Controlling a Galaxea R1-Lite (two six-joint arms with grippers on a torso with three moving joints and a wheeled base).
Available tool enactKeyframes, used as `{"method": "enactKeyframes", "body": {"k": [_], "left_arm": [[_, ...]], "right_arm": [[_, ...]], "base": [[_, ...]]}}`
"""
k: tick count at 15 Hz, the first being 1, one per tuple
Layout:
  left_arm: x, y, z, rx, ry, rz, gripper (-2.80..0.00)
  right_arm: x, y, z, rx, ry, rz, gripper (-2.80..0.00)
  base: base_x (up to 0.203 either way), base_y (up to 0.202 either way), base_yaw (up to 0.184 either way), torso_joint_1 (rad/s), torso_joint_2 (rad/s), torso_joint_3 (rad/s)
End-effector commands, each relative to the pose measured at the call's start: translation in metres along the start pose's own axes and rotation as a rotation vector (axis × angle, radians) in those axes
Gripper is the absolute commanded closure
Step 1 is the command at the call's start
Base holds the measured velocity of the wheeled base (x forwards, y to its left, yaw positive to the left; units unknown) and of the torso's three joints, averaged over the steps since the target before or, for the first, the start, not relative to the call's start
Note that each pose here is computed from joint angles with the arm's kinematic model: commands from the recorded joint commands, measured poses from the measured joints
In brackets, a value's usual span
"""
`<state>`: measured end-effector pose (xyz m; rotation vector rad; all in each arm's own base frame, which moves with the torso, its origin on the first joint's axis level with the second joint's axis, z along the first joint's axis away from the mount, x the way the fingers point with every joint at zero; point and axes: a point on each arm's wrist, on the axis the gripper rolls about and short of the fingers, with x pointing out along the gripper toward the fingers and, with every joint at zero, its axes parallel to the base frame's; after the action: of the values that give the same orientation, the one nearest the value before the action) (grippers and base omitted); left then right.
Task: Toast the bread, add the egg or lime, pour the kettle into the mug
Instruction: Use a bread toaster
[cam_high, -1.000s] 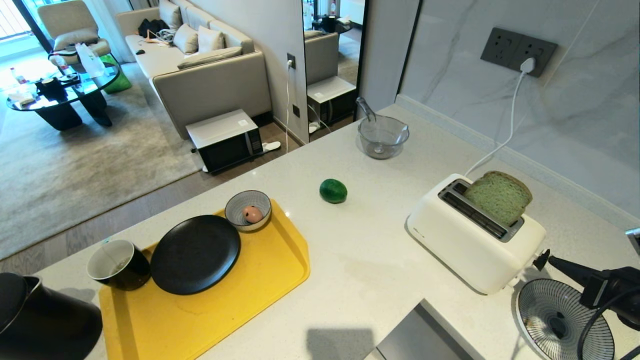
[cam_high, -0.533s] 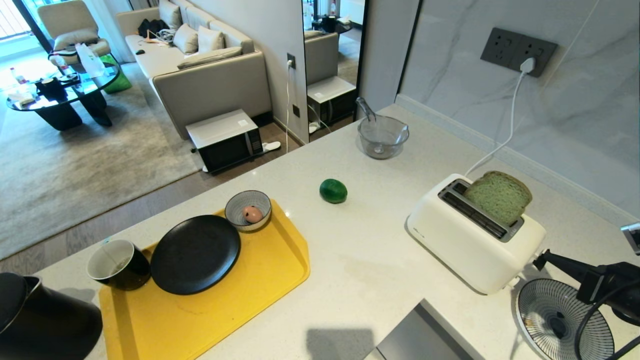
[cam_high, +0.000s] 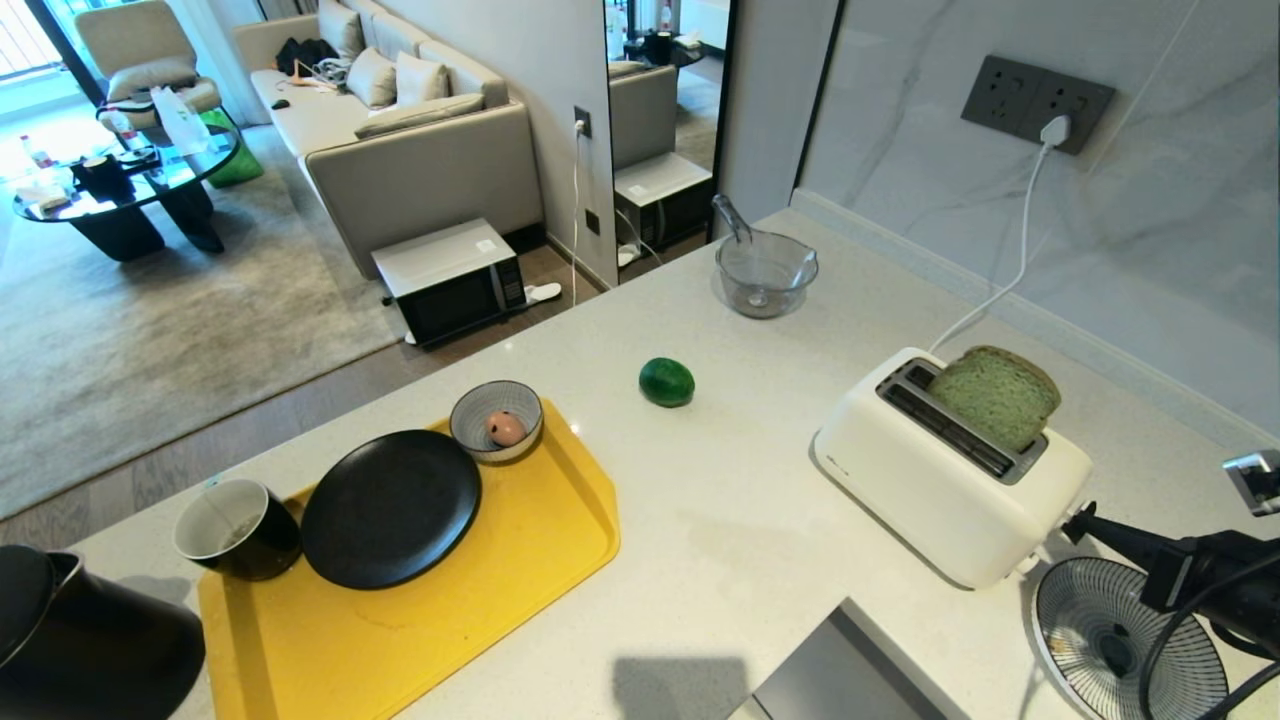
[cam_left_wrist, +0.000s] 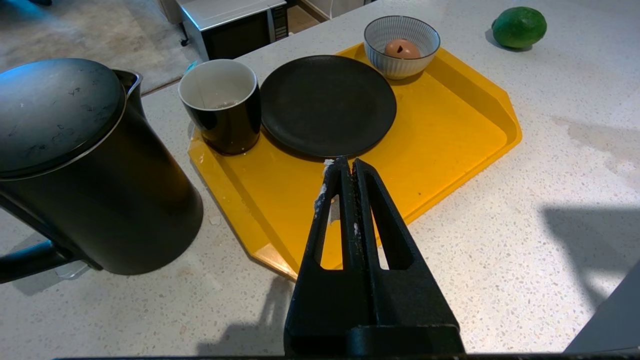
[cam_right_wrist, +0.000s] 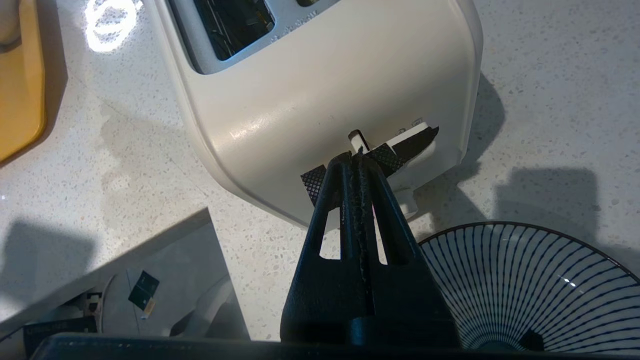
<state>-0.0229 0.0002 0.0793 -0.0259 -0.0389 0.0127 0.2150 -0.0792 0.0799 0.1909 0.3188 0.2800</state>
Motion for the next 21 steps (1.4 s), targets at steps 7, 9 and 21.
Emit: {"method": "enactKeyframes", "body": {"k": [7,9,21], "left_arm": [[0.001,0.0,-0.004,0.0,0.011,0.001,0.0],[0.001,0.0,-0.004,0.0,0.011,0.001,0.0],[0.001,0.0,-0.004,0.0,0.011,0.001,0.0]], "right_arm": [[0.016,-0.007,-0.014,0.037,0.059,0.022,0.0],[0.02,-0.01,-0.016,0.045,0.066,0.022,0.0],[0.032,-0.017,-0.02,0.053,0.084,0.031,0.0]], "base": [[0.0,0.0,0.0,0.0,0.0,0.0],[0.0,0.0,0.0,0.0,0.0,0.0],[0.0,0.0,0.0,0.0,0.0,0.0]]}}
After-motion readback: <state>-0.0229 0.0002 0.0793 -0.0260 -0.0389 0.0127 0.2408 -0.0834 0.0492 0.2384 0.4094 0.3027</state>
